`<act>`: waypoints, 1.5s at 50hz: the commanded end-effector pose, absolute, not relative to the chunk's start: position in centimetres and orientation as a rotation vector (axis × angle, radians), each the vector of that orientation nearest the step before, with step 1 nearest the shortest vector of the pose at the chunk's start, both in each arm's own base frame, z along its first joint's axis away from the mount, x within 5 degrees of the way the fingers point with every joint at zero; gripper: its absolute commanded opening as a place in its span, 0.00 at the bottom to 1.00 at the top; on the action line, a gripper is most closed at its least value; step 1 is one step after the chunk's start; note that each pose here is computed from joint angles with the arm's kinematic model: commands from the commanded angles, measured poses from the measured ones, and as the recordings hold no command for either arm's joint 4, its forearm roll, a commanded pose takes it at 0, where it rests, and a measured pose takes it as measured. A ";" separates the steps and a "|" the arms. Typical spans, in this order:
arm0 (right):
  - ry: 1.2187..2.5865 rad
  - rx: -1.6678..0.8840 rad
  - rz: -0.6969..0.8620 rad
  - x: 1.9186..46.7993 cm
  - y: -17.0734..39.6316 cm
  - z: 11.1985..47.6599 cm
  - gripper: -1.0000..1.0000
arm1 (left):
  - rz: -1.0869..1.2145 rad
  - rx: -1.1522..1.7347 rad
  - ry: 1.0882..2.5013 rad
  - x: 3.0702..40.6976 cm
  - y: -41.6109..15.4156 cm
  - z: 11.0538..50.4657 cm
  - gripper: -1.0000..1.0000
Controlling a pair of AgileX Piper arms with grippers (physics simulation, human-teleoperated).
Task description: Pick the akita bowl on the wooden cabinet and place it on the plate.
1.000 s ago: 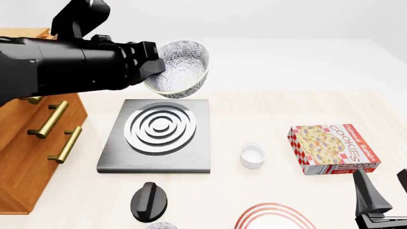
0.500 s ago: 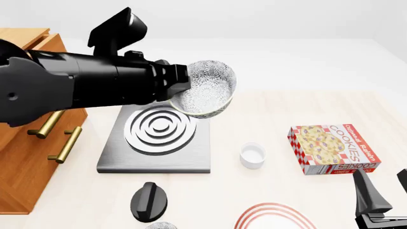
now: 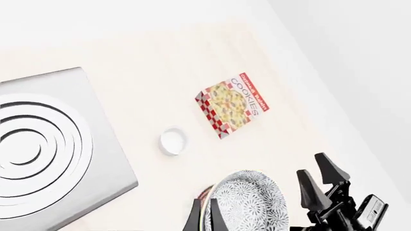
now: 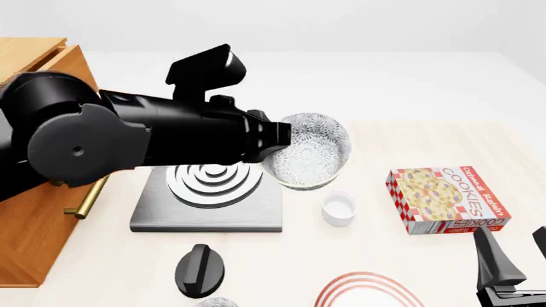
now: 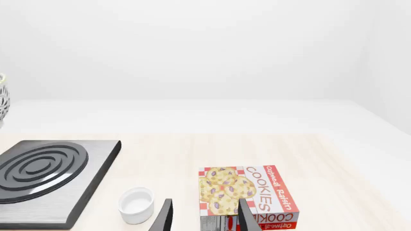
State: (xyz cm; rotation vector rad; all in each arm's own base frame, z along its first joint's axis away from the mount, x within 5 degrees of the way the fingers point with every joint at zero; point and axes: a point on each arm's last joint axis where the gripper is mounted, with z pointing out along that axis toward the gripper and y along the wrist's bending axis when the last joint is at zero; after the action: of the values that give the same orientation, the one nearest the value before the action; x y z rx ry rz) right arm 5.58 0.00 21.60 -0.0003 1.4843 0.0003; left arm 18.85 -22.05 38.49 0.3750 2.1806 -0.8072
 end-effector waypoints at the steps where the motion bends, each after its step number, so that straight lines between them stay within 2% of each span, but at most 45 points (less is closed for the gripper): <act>1: 1.484 -0.001 0.001 5.6 0.0 21.6 1.00 | -0.824 0.423 2.190 18.3 -23.2 37.9 0.00; 42: 1.484 0.000 0.000 5.6 0.0 21.6 1.00 | -0.865 0.512 2.245 16.5 -25.9 35.1 0.00; 75: 1.484 0.000 0.000 5.6 0.0 21.6 1.00 | -0.819 0.508 2.307 18.2 -28.0 30.2 0.00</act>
State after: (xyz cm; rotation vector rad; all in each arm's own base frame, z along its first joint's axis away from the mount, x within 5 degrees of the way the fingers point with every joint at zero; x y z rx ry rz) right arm 5.58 0.00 21.60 -0.0002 1.4842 0.0004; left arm 17.89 -27.26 31.25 0.5069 2.2990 -0.8149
